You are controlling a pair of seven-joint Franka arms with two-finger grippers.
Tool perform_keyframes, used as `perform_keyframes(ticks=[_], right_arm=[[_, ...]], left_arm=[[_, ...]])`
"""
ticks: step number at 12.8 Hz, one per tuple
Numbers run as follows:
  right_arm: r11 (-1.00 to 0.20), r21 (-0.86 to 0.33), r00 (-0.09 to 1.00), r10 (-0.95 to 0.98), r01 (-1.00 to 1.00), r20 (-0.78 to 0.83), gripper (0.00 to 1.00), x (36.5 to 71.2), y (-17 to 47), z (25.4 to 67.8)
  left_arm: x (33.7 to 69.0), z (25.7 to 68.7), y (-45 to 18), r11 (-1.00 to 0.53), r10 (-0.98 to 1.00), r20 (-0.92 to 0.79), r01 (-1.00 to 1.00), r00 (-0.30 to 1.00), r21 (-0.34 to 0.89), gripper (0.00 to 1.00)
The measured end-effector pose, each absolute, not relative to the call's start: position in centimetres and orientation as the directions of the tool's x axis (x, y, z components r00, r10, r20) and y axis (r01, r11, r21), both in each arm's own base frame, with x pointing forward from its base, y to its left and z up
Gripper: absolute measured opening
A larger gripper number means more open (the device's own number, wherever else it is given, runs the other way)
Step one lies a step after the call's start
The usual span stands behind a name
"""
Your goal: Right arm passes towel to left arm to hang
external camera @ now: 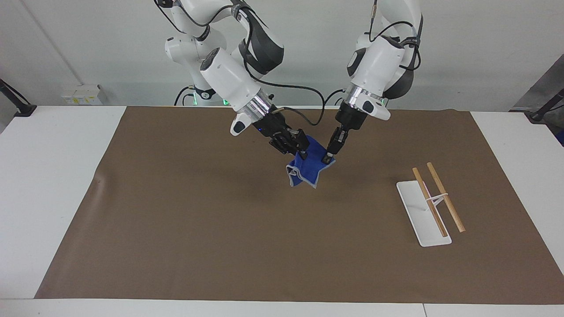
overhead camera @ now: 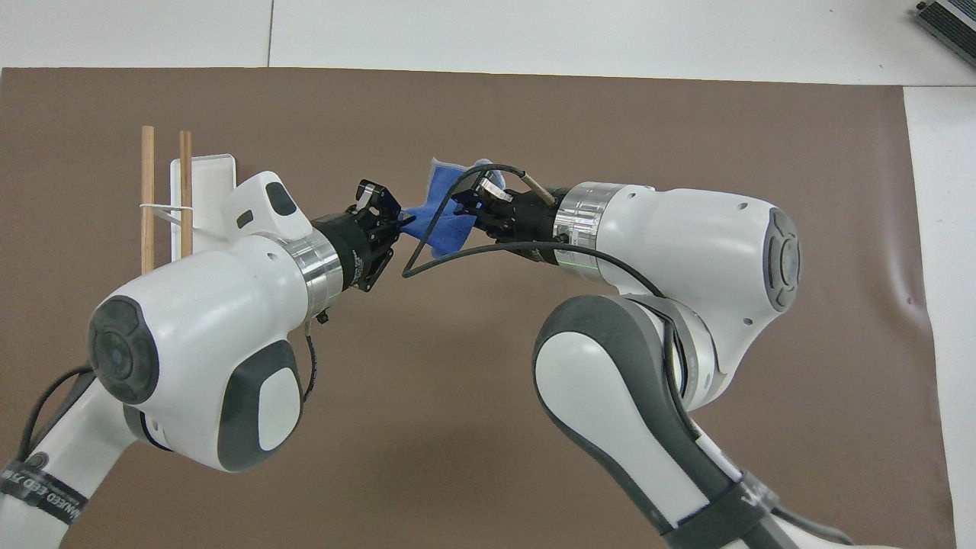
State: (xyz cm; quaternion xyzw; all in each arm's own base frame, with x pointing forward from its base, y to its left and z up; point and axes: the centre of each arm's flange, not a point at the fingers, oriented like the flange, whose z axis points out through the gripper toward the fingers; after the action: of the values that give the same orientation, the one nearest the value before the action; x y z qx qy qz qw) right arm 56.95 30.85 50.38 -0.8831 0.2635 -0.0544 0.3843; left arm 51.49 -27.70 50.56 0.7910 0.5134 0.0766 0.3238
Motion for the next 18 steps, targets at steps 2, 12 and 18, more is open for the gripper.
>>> perform_keyframes(ticks=[2,12,18], right_arm=[[-0.564,-0.705,0.85,-0.515,-0.431,-0.108,0.33,57.2,30.3,50.2],[-0.888,-0.317,0.919,-0.38,-0.332,0.103,0.95,57.8,17.6,52.9],[-0.981,-0.028,0.972,-0.195,-0.193,0.134,0.99,56.5,14.6,53.4]], left_arm=[[52.8,50.3,-25.1,-0.246,0.878,-0.198,0.767,0.435,0.592,0.02],[58.4,48.8,-1.6,-0.217,0.957,-0.029,0.782,0.288,0.584,0.02],[57.8,48.4,10.2,-0.33,0.941,0.141,0.751,0.307,0.572,0.02]])
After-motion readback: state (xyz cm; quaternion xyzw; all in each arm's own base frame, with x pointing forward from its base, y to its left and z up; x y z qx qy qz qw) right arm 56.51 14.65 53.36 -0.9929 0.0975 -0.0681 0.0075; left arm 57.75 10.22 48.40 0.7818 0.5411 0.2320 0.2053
